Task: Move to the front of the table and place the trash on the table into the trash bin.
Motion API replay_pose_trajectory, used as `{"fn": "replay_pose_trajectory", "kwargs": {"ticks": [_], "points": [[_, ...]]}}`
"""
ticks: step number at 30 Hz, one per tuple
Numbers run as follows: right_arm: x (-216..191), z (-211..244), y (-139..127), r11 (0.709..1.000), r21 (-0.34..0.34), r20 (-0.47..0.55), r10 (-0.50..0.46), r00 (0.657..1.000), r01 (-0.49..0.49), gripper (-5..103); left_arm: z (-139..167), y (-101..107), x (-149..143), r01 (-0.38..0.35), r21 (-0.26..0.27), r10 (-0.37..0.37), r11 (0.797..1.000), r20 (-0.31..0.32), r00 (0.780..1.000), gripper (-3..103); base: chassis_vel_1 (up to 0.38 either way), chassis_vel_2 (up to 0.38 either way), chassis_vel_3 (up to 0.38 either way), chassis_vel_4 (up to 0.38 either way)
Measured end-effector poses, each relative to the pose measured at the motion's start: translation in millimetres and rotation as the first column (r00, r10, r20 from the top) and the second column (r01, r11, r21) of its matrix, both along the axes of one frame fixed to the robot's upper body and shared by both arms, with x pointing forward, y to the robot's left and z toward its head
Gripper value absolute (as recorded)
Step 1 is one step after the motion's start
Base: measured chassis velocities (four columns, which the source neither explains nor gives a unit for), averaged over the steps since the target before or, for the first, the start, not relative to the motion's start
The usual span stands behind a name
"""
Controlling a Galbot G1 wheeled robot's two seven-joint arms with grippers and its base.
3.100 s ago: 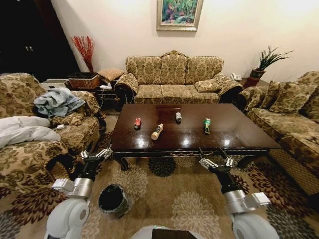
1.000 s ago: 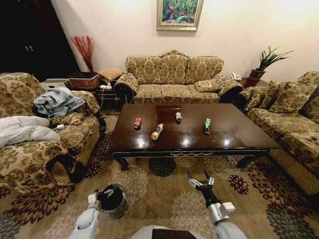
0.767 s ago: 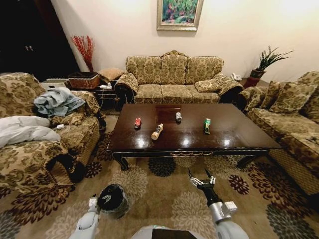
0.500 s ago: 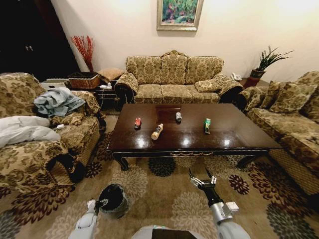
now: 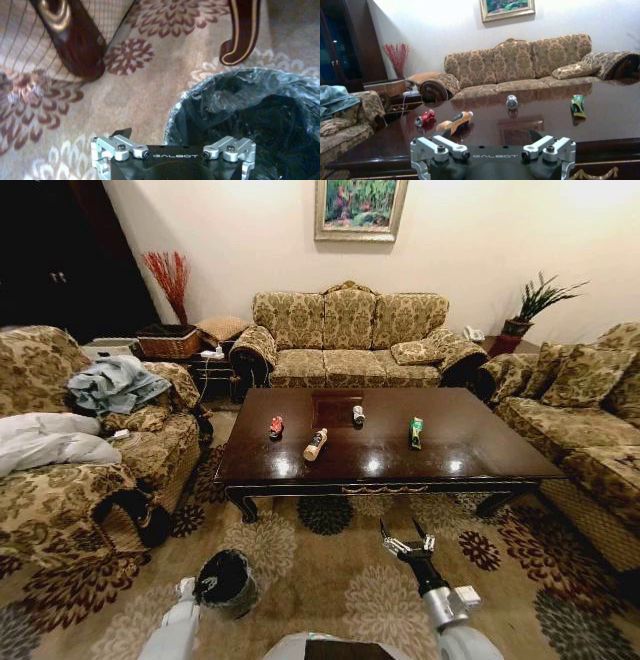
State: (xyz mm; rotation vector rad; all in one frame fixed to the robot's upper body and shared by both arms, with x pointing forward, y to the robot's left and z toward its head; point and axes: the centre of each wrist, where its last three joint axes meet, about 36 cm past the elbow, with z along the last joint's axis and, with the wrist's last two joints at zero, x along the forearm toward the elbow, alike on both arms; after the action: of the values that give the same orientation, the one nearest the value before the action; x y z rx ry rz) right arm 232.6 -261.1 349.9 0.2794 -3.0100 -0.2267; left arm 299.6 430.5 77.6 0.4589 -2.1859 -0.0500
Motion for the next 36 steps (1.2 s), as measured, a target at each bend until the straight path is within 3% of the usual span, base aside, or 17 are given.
{"fn": "replay_pose_trajectory", "kwargs": {"ticks": [4,6,10,21,26,33,36], "points": [[1.4,1.0,-3.3,1.000,0.001,0.004,0.001,1.000,-0.001,100,-2.5,-0.6,1.8,-0.028,-0.016,0.027,0.999,-0.029,0.999,102,0.000,0.000,0.000,0.000],[1.2,0.4,-5.5,1.000,0.002,0.004,-0.002,1.000,0.002,100,-3.0,-0.8,4.3,-0.021,-0.036,0.019,0.999,-0.046,0.999,95,0.000,0.000,0.000,0.000],[-0.5,-0.4,-6.2,1.000,0.004,0.005,-0.004,1.000,0.004,100,-5.1,-1.1,5.3,-0.024,-0.035,0.022,0.999,-0.067,0.998,92,0.000,0.000,0.000,0.000],[-3.1,-2.2,-10.1,1.000,0.013,0.013,-0.025,1.000,0.024,100,-5.3,0.0,7.8,-0.075,-0.087,0.069,0.993,-0.073,0.995,56,0.000,0.000,0.000,0.000],[-3.4,-2.9,-9.7,0.999,0.018,0.015,-0.028,0.999,0.028,100,-6.2,-1.4,6.1,-0.076,-0.094,0.069,0.993,-0.076,0.995,48,0.000,0.000,0.000,0.000],[-5.1,-4.5,-9.6,0.999,0.019,0.011,-0.032,0.999,0.032,100,-8.7,-3.3,3.4,-0.077,-0.106,0.069,0.991,-0.073,0.995,25,0.000,0.000,0.000,0.000],[-5.6,-5.5,-9.4,0.999,0.021,0.010,-0.034,0.999,0.034,100,-9.6,-4.9,2.1,-0.075,-0.111,0.067,0.991,-0.068,0.995,21,0.000,0.000,0.000,0.000]]}}
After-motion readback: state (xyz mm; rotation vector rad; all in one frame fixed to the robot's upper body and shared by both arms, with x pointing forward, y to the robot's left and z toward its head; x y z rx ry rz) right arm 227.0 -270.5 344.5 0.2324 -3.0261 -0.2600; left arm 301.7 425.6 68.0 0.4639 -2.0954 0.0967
